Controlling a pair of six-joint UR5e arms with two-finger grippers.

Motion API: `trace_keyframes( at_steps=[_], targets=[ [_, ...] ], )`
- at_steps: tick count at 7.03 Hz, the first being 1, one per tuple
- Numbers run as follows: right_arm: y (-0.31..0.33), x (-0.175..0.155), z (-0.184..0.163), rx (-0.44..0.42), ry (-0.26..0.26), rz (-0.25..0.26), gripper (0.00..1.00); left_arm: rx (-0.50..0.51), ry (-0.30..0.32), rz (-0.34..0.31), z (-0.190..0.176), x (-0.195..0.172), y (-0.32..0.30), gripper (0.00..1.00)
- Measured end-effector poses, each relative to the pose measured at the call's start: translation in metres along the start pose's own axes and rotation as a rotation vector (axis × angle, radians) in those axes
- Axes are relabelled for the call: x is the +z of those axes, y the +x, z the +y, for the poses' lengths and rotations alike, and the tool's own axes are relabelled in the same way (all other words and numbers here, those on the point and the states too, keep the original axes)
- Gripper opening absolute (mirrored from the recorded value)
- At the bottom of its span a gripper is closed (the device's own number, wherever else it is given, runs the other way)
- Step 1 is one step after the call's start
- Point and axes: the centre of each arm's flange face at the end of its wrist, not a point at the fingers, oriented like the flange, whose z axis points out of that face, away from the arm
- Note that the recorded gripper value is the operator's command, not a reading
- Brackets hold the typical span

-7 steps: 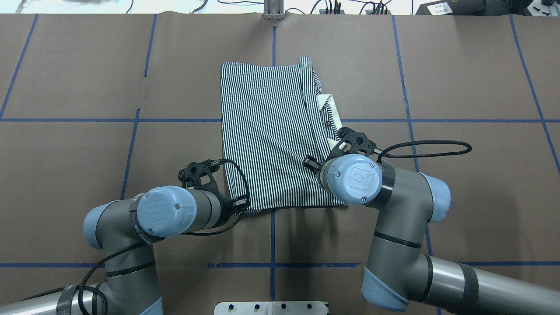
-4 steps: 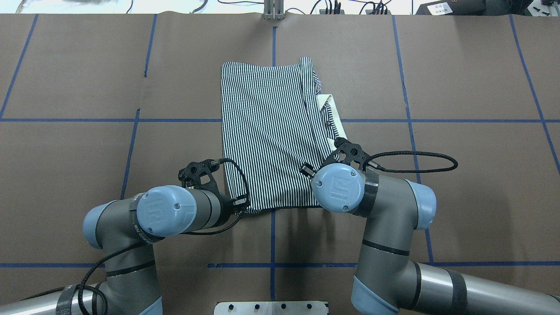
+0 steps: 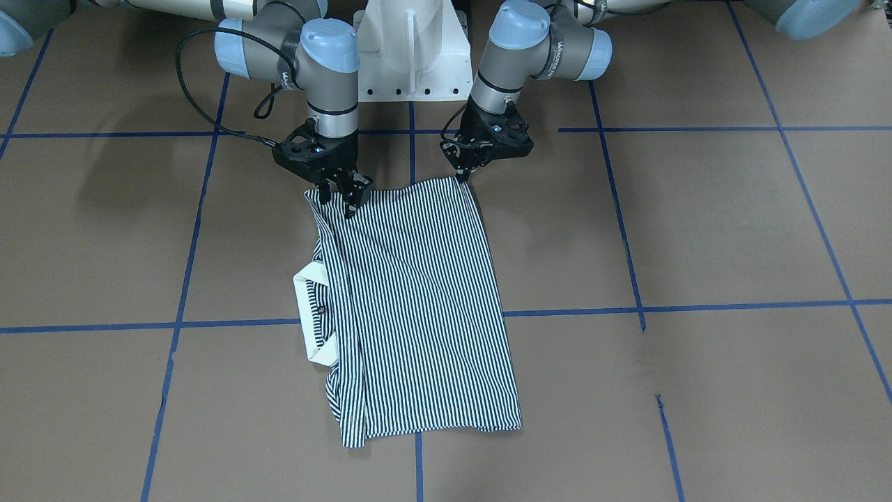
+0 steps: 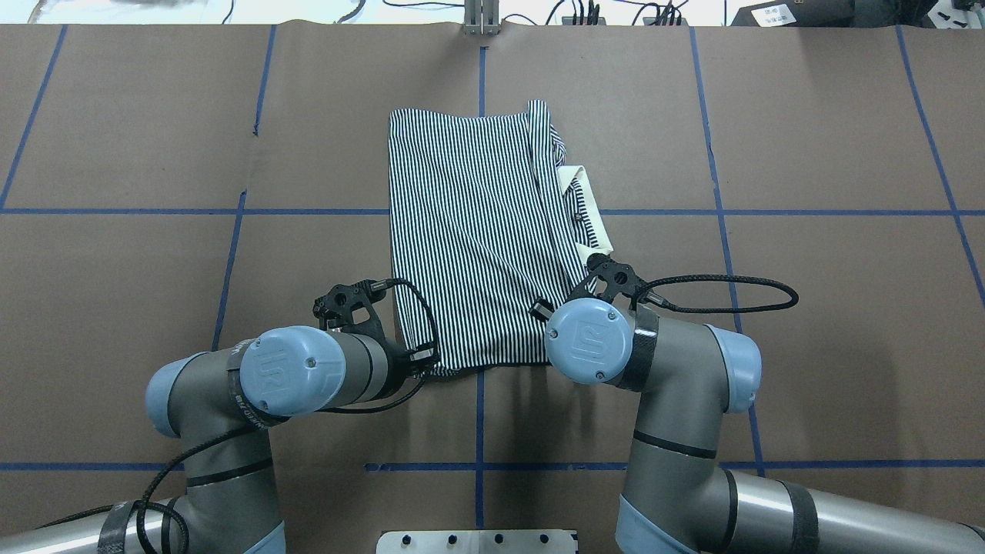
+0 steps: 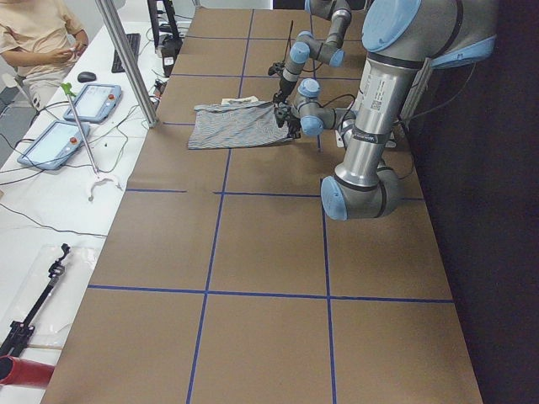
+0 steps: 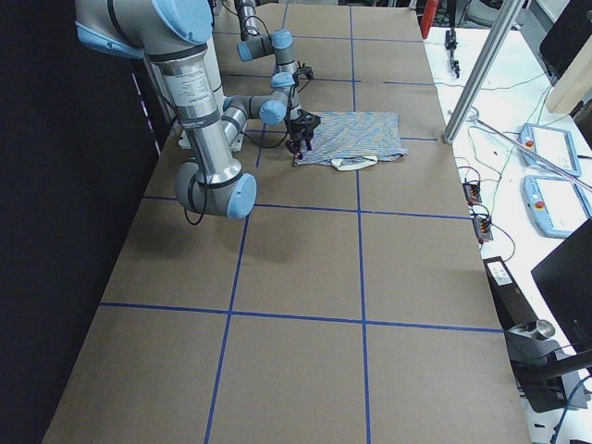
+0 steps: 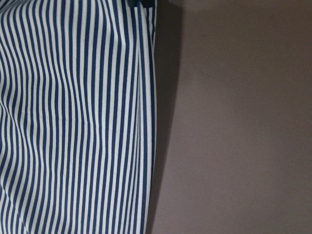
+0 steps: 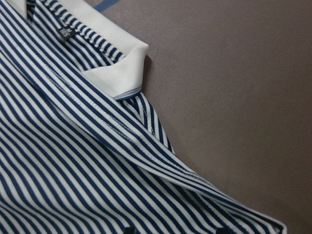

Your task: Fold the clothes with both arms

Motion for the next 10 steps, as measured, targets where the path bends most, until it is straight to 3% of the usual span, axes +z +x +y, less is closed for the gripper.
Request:
trace_keyframes(
  at_steps=[1,2,3,4,7,8,9,10],
  targets=[
    [0.0007,0.0009,0.0024,-0.003,0.0,0.002,0.6,0.0,0.0,-0.001,0.0,0.0001,-0.0003,0.0],
    [0.0012,0.0019,0.0041,-0.006,0.002,0.002,0.5,0.0,0.0,0.0,0.0,0.0001,-0.0004,0.0],
    [0.0014,0.0025,0.0047,-0.006,0.003,0.002,0.17,0.0,0.0,0.0,-0.0001,0.0001,-0.0004,0.0],
    [0.0011,0.0026,0.0047,-0.005,0.004,0.002,0.0,0.001,0.0,0.0,0.0,0.0,-0.0001,0.0],
    [0.0002,0.0022,0.0046,-0.005,0.015,-0.005,0.0,0.001,0.0,0.002,0.0001,-0.0006,0.0005,0.0],
    [0.0001,0.002,0.0045,-0.006,0.017,-0.007,0.1,0.001,0.0,0.002,0.0001,-0.0007,0.0006,0.0],
    [-0.0003,0.0005,0.0043,-0.015,0.018,-0.01,0.51,0.001,0.0,0.003,0.0001,-0.0009,0.0007,0.0],
    [-0.0004,-0.0004,0.004,-0.037,0.021,-0.012,0.55,0.001,0.0,0.003,0.0002,-0.001,0.0008,0.0]
  ],
)
